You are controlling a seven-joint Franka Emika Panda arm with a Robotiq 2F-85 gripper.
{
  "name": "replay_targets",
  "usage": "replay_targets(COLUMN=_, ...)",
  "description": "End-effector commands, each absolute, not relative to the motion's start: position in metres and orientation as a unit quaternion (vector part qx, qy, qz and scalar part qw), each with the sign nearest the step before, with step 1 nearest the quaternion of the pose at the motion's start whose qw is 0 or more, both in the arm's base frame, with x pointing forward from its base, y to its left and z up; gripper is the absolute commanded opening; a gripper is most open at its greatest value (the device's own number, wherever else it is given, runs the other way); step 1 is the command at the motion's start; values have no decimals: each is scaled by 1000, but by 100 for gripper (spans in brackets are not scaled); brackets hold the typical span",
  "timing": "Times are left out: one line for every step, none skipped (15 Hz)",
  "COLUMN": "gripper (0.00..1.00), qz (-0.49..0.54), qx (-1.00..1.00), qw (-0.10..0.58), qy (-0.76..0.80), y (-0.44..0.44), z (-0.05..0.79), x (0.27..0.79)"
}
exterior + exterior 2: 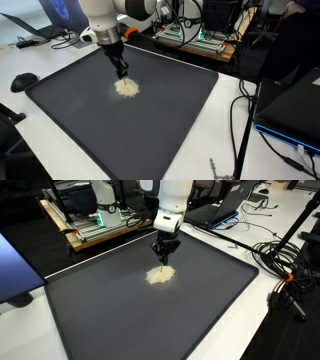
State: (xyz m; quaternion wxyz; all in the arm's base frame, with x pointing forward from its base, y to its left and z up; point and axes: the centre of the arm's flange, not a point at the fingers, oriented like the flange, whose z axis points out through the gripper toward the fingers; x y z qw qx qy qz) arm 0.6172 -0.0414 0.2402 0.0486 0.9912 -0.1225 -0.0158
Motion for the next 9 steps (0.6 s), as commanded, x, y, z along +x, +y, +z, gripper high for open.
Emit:
replay_targets(gripper=3, qz=-38, qx=989, qw=54, qy=-135, y=-49, z=218, x=623)
replay_targets(gripper=3, qz=-40, qx=989, qw=54, qy=-135, y=-50, z=218, x=623)
replay_targets(gripper=3, qz=-41, qx=989, qw=53, qy=-134, y=-50, z=218, x=622)
replay_targets(gripper=3, qz=-42, qx=989, qw=53, qy=-134, y=-50, z=218, x=622)
replay_targets(gripper=3, qz=-42, qx=989, qw=52, qy=-134, y=-50, z=219, x=621)
replay_targets(gripper=3, qz=-40, qx=989, qw=51, qy=-134, y=-50, z=221, x=621)
replay_targets(gripper=3, qz=-40, qx=989, qw=49, qy=-134, y=-50, z=223, x=620)
replay_targets(gripper=3, qz=-39, qx=989, qw=48, qy=-135, y=-51, z=224, x=619)
replay_targets(gripper=3, qz=-37, qx=989, qw=48, qy=-136, y=-52, z=227, x=618)
